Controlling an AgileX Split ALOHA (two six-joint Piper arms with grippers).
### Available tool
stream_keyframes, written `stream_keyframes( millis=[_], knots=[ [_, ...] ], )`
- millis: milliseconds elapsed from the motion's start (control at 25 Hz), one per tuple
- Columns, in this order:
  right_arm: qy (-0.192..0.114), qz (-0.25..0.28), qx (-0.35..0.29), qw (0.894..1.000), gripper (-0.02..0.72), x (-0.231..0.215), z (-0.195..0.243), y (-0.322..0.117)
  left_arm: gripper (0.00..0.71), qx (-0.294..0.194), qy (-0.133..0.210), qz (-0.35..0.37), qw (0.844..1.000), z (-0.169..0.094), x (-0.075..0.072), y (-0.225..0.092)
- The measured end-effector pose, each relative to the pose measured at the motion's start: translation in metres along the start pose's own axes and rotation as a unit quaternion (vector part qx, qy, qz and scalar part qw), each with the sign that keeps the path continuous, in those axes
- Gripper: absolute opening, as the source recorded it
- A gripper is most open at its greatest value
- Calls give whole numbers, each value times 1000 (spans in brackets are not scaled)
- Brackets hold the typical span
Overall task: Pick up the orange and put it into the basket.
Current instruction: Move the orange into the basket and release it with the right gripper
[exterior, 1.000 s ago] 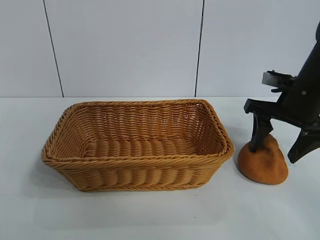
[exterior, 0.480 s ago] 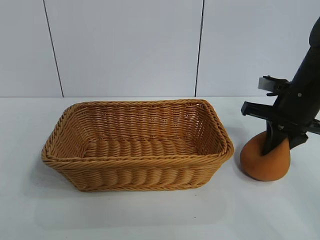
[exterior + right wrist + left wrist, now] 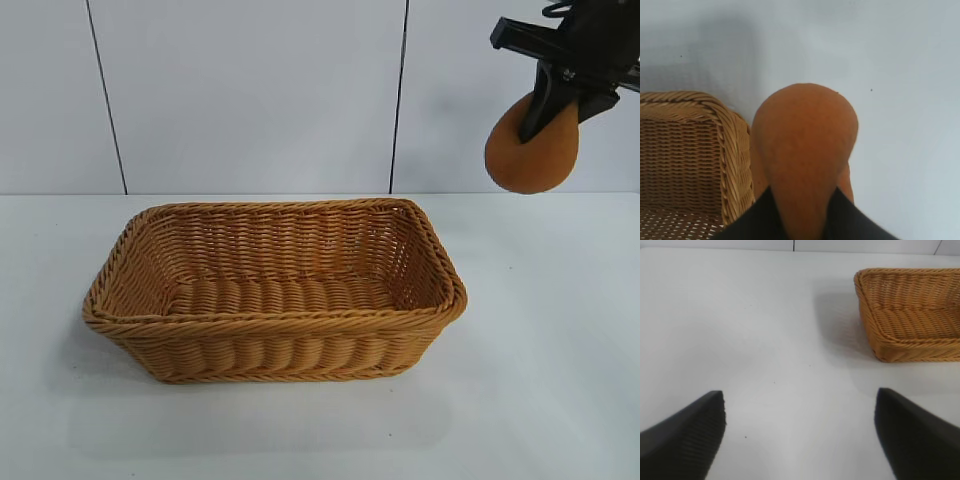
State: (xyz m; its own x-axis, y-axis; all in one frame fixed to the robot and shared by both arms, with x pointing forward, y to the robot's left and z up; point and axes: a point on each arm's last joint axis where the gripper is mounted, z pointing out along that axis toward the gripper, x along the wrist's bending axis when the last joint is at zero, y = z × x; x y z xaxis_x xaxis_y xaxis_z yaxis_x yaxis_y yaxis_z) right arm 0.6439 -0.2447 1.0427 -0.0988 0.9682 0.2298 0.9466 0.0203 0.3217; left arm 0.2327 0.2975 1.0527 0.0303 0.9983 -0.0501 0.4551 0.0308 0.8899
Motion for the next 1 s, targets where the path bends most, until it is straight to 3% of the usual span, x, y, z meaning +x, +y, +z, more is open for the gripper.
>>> stream_keyframes(
  millis=[200,640,1000],
  knots=[
    [29,-2,5,1000,46,18,0,-1,581,0,0,0,1000,0,0,0],
    [93,-134,-4,987,46,145,20,-30,581,0,0,0,1000,0,0,0],
    [92,-160,26,983,46,181,83,-48,581,0,0,0,1000,0,0,0]
  ],
)
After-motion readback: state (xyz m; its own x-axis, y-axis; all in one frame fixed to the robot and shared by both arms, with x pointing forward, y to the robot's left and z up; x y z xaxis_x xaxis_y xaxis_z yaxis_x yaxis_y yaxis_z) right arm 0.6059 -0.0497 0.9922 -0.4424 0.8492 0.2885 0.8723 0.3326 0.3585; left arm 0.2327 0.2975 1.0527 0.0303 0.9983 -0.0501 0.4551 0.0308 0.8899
